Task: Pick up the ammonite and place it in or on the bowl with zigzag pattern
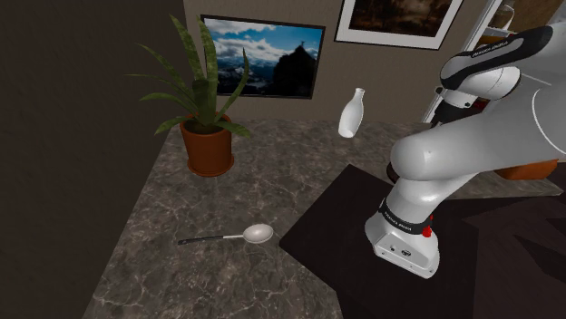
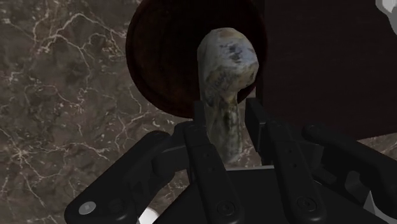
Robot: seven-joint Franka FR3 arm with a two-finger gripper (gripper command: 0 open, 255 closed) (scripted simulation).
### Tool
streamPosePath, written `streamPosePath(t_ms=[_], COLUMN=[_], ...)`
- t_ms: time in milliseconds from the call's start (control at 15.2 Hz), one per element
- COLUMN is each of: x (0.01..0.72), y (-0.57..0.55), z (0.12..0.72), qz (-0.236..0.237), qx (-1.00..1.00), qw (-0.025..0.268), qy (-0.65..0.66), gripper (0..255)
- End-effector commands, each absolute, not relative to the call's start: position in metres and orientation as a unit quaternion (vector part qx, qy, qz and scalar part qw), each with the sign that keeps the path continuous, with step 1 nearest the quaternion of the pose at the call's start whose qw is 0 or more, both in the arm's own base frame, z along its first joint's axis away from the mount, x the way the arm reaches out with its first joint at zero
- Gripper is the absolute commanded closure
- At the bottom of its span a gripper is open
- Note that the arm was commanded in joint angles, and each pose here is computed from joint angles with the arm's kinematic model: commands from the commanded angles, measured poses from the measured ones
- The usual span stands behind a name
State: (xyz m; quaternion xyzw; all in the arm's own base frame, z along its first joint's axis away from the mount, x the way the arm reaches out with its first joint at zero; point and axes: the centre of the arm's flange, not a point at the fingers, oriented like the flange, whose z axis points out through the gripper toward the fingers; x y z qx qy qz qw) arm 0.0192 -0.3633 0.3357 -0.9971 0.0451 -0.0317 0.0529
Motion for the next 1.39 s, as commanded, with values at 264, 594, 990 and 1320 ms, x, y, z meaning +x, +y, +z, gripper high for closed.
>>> streamPosePath(t_ms=[264, 594, 990, 1320], x=[0.020, 0.020, 0.020, 0.020], y=[-0.364, -0.364, -0.364, -0.364], z=[0.304, 0.278, 0.277, 0.277], qz=[-0.032, -0.032, -0.032, -0.032], qx=[-0.997, -0.997, -0.997, -0.997], qw=[0.052, 0.052, 0.052, 0.052], qy=[0.045, 0.045, 0.045, 0.045], gripper=[255, 255, 255, 0])
